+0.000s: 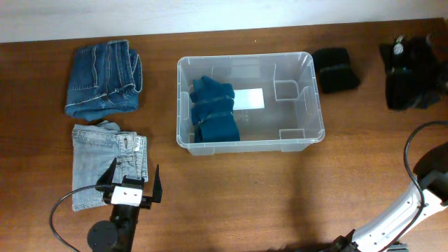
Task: Pack container
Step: 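Grasp the black banded bundle with the right gripper, then lift the black bundle and carry it over the bin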
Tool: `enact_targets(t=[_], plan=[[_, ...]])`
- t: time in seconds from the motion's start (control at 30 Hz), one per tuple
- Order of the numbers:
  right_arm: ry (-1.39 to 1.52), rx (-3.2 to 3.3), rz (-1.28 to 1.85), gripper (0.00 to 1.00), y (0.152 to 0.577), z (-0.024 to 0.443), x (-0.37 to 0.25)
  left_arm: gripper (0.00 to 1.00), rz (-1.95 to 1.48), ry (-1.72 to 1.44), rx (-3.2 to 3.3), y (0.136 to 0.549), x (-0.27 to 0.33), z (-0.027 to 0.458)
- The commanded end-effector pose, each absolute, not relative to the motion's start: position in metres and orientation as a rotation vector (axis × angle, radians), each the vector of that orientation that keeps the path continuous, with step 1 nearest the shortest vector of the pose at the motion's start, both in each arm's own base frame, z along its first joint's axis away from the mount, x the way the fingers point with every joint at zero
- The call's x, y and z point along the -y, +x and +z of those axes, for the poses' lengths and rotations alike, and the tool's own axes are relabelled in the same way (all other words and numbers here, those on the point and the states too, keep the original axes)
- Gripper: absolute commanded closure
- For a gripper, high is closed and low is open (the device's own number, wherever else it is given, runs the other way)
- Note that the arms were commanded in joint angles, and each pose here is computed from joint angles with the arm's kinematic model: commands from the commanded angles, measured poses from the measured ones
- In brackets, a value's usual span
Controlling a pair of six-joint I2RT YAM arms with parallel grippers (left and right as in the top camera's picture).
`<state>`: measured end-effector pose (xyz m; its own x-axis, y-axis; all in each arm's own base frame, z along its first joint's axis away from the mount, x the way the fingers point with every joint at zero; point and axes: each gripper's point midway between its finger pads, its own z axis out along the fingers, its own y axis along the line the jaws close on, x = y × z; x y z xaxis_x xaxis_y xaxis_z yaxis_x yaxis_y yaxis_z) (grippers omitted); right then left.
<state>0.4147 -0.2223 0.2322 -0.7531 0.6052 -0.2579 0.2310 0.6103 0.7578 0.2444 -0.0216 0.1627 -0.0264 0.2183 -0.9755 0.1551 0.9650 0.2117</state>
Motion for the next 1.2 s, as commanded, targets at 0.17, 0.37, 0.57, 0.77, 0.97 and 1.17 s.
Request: enact_targets(t=[0.17, 0.37, 0.57, 0.77, 0.97, 1.17], plan=[[0.601, -2.283, 0.936, 0.96, 0.408, 0.333, 0.161, 0.01, 0.056, 0.312, -1.599, 0.244, 0.023, 0.162], [0.659, -2.368, 0.736, 0.96, 0.398, 0.355, 0.120, 0.01, 0.056, 0.312, -1.599, 0.244, 0.023, 0.162], [0.731, -2.486, 0.660, 0.96, 0.409, 0.346, 0.050, 0.01, 0.056, 0.312, -1.599, 0.244, 0.023, 0.162], [0.830, -2.566, 0.489, 0.96, 0.425, 0.320, -0.021, 0.00, 0.056, 0.312, -1.599, 0.244, 0.023, 0.162], [0.862, -2.581, 0.395, 0.96, 0.430, 0.301, -0.080, 0.01, 0.056, 0.312, -1.599, 0.244, 0.023, 0.162], [0.873, -2.632, 0.301, 0.96, 0.433, 0.259, -0.114, 0.01, 0.056, 0.312, -1.599, 0.244, 0.023, 0.162]])
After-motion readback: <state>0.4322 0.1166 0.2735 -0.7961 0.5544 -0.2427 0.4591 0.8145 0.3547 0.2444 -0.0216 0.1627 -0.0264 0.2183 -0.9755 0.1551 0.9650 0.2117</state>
